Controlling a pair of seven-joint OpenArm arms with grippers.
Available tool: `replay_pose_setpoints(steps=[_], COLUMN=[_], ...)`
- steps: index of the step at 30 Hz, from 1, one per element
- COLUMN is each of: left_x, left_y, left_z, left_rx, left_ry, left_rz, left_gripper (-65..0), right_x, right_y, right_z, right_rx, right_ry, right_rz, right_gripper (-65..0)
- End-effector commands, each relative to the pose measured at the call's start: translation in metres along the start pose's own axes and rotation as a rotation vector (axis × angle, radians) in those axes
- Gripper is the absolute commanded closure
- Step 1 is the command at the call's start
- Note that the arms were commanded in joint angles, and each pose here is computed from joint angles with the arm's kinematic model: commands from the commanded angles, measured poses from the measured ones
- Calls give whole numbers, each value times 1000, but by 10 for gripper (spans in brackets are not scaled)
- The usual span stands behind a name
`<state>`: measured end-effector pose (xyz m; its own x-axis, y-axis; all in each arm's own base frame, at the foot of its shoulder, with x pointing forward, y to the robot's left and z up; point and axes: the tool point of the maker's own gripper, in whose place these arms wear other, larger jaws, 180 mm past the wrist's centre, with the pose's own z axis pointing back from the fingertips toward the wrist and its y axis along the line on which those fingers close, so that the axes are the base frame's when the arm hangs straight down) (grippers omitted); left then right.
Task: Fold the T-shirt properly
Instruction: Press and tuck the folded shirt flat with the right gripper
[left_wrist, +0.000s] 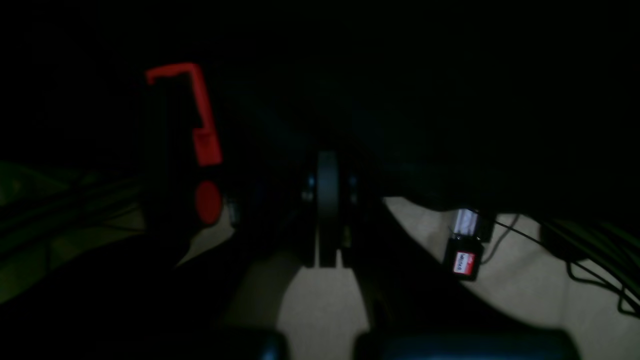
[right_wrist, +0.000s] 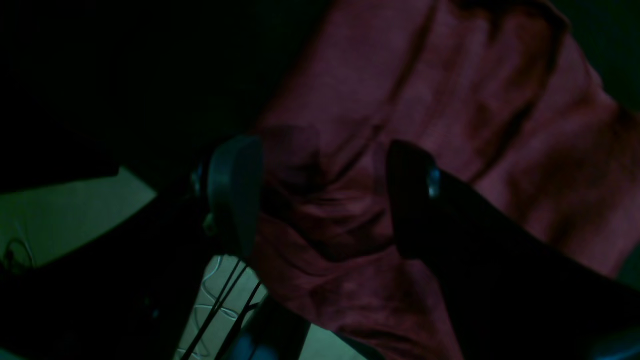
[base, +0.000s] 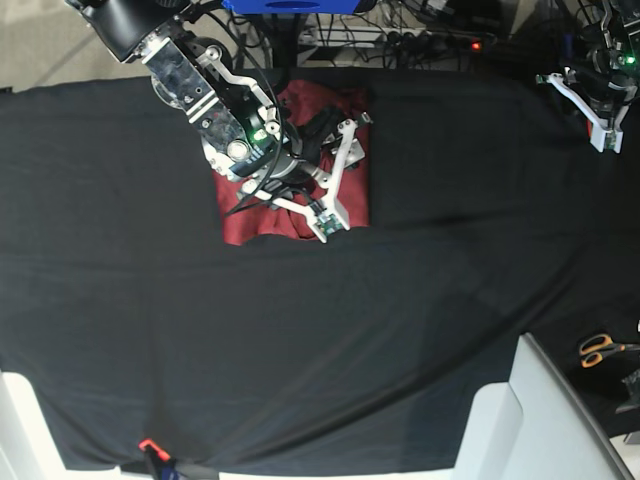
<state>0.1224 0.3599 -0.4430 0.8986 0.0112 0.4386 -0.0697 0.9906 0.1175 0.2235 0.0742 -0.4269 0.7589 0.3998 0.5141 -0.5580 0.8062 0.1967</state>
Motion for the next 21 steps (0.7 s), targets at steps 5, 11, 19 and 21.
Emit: replay_pose_setpoints(steps=[5,11,19,21], left_x=[10,11,12,12], left_y=[1,1,1,1], left_z=[2,2,2,2], left_rx=[-3,-3,-3,-3], left_ry=[-28,-31,-33,-33], left_rz=[-15,-15,-14,-14], left_gripper=[0,0,0,0], right_x=[21,20,6,5], right_y=[-3,-22,-25,-24], right_z=[4,2,-9,-9], right_rx=[-4,-39,-45,-43], right_ry=[-58,-64,-34,-32], right_rz=[11,-35,-53,-54], right_gripper=[-371,-369,-369,-369])
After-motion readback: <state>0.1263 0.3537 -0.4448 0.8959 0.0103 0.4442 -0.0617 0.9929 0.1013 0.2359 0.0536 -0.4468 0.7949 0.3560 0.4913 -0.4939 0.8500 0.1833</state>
